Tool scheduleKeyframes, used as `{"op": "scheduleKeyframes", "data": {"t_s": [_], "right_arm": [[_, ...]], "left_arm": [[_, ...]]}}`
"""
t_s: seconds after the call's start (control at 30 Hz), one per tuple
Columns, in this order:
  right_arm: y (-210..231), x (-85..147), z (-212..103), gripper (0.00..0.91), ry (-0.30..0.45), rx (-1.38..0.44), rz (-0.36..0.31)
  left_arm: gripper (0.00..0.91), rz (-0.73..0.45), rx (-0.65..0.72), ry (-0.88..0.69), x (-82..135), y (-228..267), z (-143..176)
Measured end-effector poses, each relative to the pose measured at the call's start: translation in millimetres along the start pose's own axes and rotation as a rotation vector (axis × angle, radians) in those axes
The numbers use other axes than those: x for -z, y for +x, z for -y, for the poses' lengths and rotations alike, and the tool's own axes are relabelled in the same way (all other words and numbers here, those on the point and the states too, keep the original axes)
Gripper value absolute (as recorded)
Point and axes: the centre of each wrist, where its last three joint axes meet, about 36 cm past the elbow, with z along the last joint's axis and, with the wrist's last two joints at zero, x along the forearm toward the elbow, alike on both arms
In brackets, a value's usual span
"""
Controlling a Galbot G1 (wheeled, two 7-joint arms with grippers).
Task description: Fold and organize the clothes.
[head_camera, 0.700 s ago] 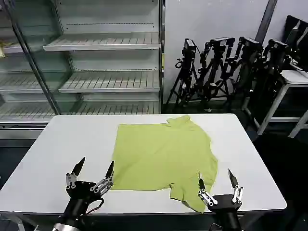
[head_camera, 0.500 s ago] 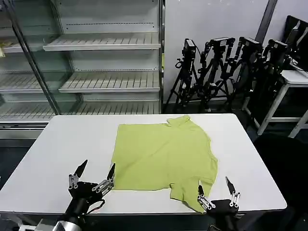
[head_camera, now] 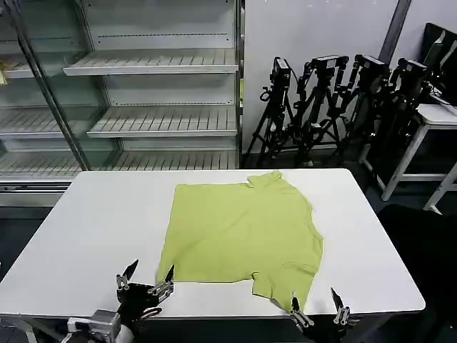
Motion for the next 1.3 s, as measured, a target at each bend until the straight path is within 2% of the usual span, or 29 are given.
{"op": "scheduleKeyframes", "data": {"t_s": [0.1,0.13,0.17,0.2,0.23,0.27,0.3,0.33,0.37,0.43,0.5,0.63,1.03,1.3], "right_arm": [[-1.4,-2.0,-2.8,0.907,-0.001,0.011,-0.018],[-1.9,-2.6,-3.8,0.907,-0.003,0.016,-0.024],[-2.3,-3.0,-4.9,0.907,-0.005,0.02,-0.029],[-2.8,-3.6,-6.1,0.907,-0.008,0.026,-0.035],[-3.3,-4.2,-7.2,0.907,-0.01,0.031,-0.041],[-3.9,-4.9,-8.1,0.867,-0.013,0.035,-0.046],[-4.5,-5.4,-8.8,0.685,-0.015,0.038,-0.05],[-5.1,-6.0,-9.4,0.574,-0.018,0.041,-0.052],[-5.6,-6.6,-9.8,0.363,-0.021,0.044,-0.056],[-5.8,-7.2,-10.3,0.151,-0.028,0.05,-0.063],[-6.0,-7.1,-10.3,0.05,-0.034,0.054,-0.069],[-6.2,-7.1,-9.6,0.0,-0.045,0.062,-0.077],[-3.9,-6.0,-9.6,0.0,-0.074,0.095,-0.081],[4.2,-2.6,-4.8,0.0,-0.069,0.107,-0.061]], "left_arm": [[0.907,-0.033,-0.001,-0.003,-7.8,-8.7,0.3],[0.846,-0.043,-0.001,-0.003,-10.3,-11.7,0.5],[0.494,-0.051,-0.002,-0.003,-12.5,-14.2,0.7],[0.302,-0.058,-0.002,-0.003,-14.3,-16.4,0.8],[0.161,-0.066,-0.002,-0.003,-16.3,-18.4,1.0],[0.02,-0.073,-0.003,-0.002,-17.9,-19.8,1.2],[0.02,-0.078,-0.004,-0.002,-19.4,-21.2,1.4],[0.02,-0.081,-0.004,-0.001,-20.6,-22.7,1.1],[0.02,-0.086,-0.005,-0.002,-22.0,-23.7,1.0],[0.02,-0.092,-0.006,-0.001,-23.8,-25.7,0.8],[0.02,-0.097,-0.006,0.0,-25.3,-27.8,0.1],[0.02,-0.107,-0.006,0.005,-27.9,-30.3,-0.9],[0.02,-0.122,-0.03,0.016,-28.8,-30.5,-0.8],[0.02,-0.12,-0.036,0.017,-24.6,-23.0,-2.6]]}}
